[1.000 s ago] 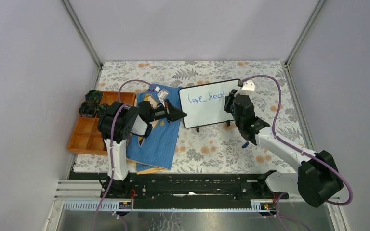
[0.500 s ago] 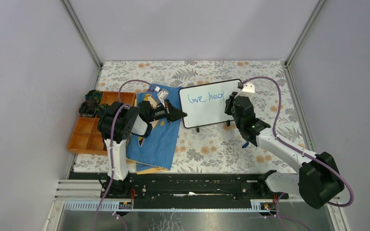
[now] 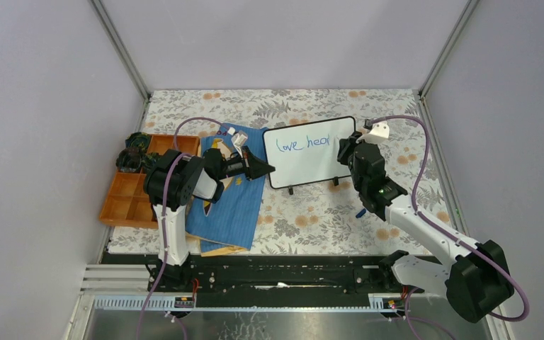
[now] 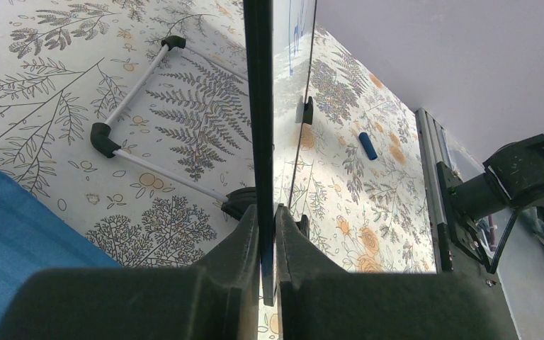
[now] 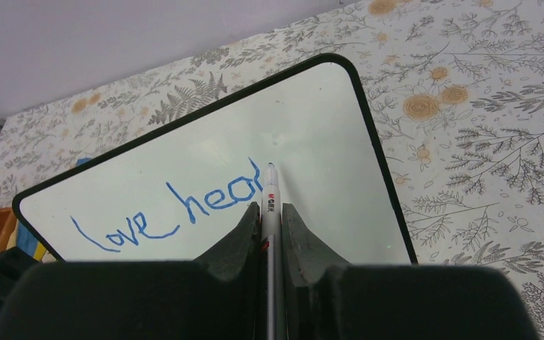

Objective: Write a sentence on the whiteboard

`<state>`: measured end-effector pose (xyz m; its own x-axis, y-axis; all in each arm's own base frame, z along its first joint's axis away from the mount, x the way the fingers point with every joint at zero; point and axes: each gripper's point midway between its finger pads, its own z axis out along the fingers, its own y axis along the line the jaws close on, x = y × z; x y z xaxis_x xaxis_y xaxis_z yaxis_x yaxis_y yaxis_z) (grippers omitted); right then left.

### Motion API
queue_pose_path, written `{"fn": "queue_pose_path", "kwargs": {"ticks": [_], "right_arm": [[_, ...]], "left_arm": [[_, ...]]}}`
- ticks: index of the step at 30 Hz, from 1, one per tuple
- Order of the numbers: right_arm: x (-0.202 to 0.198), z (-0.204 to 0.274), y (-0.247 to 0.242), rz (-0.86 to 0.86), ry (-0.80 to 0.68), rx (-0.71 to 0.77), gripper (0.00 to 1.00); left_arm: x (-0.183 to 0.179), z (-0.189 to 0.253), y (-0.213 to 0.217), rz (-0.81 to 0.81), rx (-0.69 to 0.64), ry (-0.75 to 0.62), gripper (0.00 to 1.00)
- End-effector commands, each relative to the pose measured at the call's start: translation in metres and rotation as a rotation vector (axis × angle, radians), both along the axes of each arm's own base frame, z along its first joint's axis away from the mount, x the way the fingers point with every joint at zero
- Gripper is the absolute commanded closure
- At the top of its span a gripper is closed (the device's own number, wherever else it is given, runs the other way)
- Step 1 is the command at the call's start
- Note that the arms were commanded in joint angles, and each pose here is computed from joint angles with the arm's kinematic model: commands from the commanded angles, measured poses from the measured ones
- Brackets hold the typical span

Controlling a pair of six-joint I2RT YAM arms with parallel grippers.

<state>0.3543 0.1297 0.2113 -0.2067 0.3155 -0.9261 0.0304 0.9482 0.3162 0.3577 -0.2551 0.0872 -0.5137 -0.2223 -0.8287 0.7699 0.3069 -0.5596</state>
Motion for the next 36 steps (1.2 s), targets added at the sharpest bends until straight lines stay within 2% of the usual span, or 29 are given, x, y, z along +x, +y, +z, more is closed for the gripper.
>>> {"fn": "queue_pose_path", "kwargs": {"ticks": [1,5,21,36], "right_arm": [[0.014,0.029,-0.004,-0.043,-0.086,0.095,1.0],[0.018,0.035,-0.001,-0.035,-0.102,0.104,1.0],[0.024,0.017,0.008,0.008,-0.016,0.057,1.0],[0.025,0.009,0.003,-0.018,0.011,0.033,1.0]], "left_arm": [[-0.001,-0.045,0.01,0.05,0.091,0.111,1.0],[-0.001,-0.045,0.01,0.051,0.091,0.11,1.0],[-0.001,-0.045,0.01,0.049,0.09,0.11,1.0],[-0.001,-0.045,0.01,0.05,0.09,0.109,1.0]]}}
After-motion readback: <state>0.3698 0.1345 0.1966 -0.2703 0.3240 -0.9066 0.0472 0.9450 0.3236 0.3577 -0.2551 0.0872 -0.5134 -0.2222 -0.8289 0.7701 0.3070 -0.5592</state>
